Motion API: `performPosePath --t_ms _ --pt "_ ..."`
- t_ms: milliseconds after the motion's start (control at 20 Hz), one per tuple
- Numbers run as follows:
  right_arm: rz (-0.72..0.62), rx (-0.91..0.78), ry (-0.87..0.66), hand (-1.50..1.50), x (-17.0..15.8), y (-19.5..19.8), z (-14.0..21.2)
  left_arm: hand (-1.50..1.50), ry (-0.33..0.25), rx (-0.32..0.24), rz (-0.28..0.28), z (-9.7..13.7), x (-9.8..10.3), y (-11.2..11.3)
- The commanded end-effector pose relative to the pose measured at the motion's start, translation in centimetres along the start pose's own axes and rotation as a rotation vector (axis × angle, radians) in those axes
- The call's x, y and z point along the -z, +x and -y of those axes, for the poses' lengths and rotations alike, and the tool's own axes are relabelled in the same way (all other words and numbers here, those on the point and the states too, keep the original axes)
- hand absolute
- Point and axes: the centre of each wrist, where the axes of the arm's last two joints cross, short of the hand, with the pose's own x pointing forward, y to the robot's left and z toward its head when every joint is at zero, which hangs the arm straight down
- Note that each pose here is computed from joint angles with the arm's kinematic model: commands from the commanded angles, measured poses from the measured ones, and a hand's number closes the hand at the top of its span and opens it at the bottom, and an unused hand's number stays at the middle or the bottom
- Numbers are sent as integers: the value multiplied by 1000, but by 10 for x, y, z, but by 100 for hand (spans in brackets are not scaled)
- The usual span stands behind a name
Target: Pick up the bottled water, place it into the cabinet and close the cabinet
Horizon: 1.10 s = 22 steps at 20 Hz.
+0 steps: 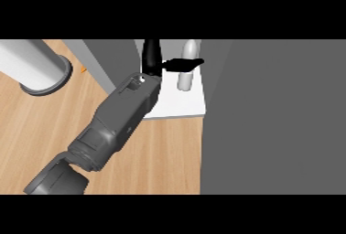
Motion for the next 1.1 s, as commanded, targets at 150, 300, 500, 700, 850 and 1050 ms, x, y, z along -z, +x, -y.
performPosePath --t_ms 150,300,500,700,850,1050 --pt "31 -14 6 -150 10 13 3 -150 -54 -167 93 2 2 9" --pt "29 -29 11 -150 6 32 -12 -150 -102 -264 77 7 6 24" --pt "39 -12 -6 -150 9 23 -5 -150 -171 -318 83 3 -15 3" --pt "13 -14 7 -150 4 28 -12 -150 -195 -344 70 6 -23 10" --pt "5 -8 6 -150 9 32 -21 -150 -216 -372 43 7 -46 2" --pt "23 1 20 -150 10 20 -13 -150 -229 -428 26 14 -81 5"
